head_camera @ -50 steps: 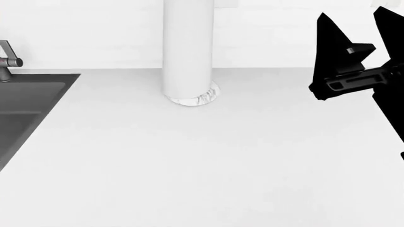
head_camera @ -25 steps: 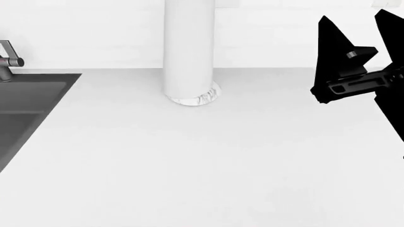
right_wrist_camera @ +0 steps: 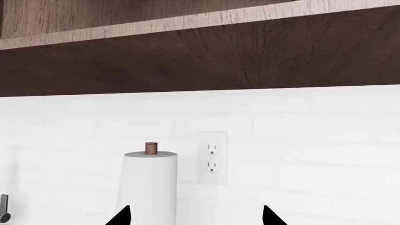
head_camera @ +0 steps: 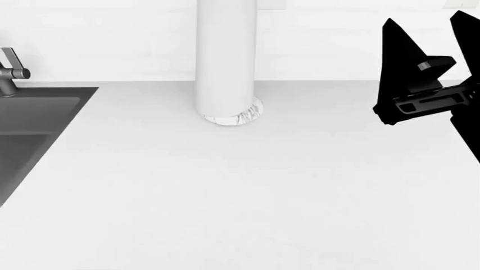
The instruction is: Pick and place the shaker into the drawer. Then close the cabinet.
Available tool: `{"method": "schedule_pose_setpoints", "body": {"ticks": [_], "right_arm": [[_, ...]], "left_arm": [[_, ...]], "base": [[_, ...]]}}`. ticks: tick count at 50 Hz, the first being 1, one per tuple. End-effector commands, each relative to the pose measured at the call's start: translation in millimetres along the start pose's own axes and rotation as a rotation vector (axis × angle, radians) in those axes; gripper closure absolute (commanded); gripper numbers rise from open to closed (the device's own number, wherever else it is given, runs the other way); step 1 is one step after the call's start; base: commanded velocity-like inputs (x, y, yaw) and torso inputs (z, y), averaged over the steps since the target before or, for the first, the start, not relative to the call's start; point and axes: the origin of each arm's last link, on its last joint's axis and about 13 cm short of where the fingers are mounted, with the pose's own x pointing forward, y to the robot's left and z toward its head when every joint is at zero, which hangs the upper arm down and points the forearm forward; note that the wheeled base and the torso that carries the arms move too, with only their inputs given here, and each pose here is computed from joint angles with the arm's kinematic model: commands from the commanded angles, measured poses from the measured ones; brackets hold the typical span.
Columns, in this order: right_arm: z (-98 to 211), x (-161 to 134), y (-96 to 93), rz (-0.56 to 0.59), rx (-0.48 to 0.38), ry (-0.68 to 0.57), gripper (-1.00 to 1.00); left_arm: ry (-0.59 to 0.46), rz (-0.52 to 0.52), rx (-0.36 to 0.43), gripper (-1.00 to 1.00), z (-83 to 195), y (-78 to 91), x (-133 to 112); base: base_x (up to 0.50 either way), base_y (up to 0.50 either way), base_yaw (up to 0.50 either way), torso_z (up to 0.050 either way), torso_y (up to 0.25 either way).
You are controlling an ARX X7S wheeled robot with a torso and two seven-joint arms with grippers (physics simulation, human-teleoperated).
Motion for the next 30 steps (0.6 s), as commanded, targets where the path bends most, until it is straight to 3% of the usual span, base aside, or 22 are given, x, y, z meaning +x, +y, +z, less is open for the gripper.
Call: {"method": "schedule_pose_setpoints", "body": {"ticks": [1, 14, 23, 30], "right_arm": [[0.8, -0.2, 0.9, 0.003, 0.0, -0.004, -1.0], [0.5, -1.2, 1.4, 0.005, 0.002, -0.004, -1.0], [0.5, -0.5, 1.6, 0.008, 0.002, -0.004, -1.0], [1.6, -0.1, 1.6, 0.008, 0.001, -0.004, -1.0]], "left_arm": [[0.027, -0.57, -0.278, -1.0, 23.4, -56.3, -27.3], [-0.044, -0.683, -0.576, -1.0, 62.4, -49.3, -33.5], [-0.079, -0.681, -0.558, -1.0, 68.4, -47.2, -34.4], [0.039, -0.581, -0.462, -1.0, 45.5, -49.4, -16.4]], "base": [[0.0, 0.0, 0.0, 0.0, 0.0], [0.0, 0.0, 0.0, 0.001, 0.0], [0.0, 0.0, 0.0, 0.0, 0.0], [0.0, 0.0, 0.0, 0.0, 0.0]]}}
